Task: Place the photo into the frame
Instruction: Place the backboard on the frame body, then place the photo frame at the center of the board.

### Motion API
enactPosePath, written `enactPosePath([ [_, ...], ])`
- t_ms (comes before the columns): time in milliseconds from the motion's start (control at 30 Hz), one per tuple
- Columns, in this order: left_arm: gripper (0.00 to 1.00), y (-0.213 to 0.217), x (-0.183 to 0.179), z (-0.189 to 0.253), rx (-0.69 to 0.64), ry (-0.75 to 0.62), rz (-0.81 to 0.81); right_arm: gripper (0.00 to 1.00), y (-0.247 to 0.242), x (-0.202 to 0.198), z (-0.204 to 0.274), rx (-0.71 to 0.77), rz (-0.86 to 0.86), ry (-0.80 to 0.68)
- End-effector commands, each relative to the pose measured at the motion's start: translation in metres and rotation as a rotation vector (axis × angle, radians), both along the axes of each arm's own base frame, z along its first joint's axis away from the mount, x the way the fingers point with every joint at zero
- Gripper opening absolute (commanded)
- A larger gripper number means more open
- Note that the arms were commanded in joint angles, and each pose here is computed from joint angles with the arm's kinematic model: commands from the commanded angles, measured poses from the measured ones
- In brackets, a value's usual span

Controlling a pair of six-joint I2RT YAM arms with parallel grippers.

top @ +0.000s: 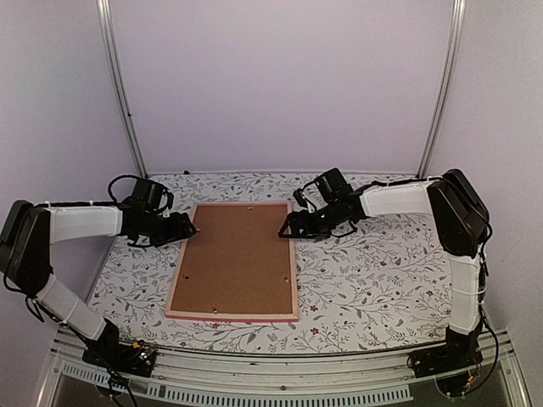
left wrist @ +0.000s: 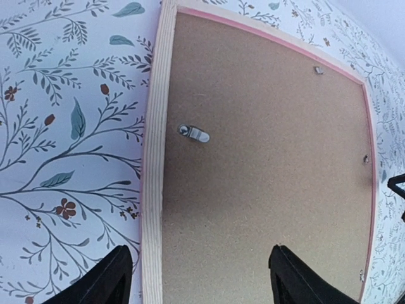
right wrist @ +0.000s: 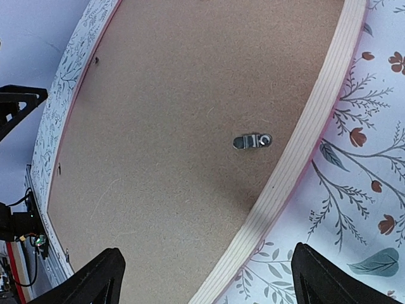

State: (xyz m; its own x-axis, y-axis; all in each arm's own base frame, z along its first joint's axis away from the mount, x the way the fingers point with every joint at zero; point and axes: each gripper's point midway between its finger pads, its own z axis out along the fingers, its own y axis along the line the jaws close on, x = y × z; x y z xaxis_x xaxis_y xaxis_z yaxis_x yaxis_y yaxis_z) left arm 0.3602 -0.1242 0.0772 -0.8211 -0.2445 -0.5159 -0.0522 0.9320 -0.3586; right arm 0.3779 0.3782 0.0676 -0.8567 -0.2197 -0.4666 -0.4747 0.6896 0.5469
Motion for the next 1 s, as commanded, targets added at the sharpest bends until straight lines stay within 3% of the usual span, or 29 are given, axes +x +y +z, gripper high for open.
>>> enactPosePath([
  [0,0.77,0.005,0.007,0.001,0.045,-0.019,-0.002,0.95,-0.004,0.008,0.010,0.003,-0.042,-0.035],
  [533,0.80,0.010,0.016,-0.044,0.046,0.046,0.004,0.97,-0.004,0.007,-0.009,0.021,-0.088,0.011],
  [967,0.80,-0.020,-0.001,-0.061,-0.048,0.080,-0.079,0.97,-0.004,-0.003,-0.028,0.006,-0.091,0.051],
])
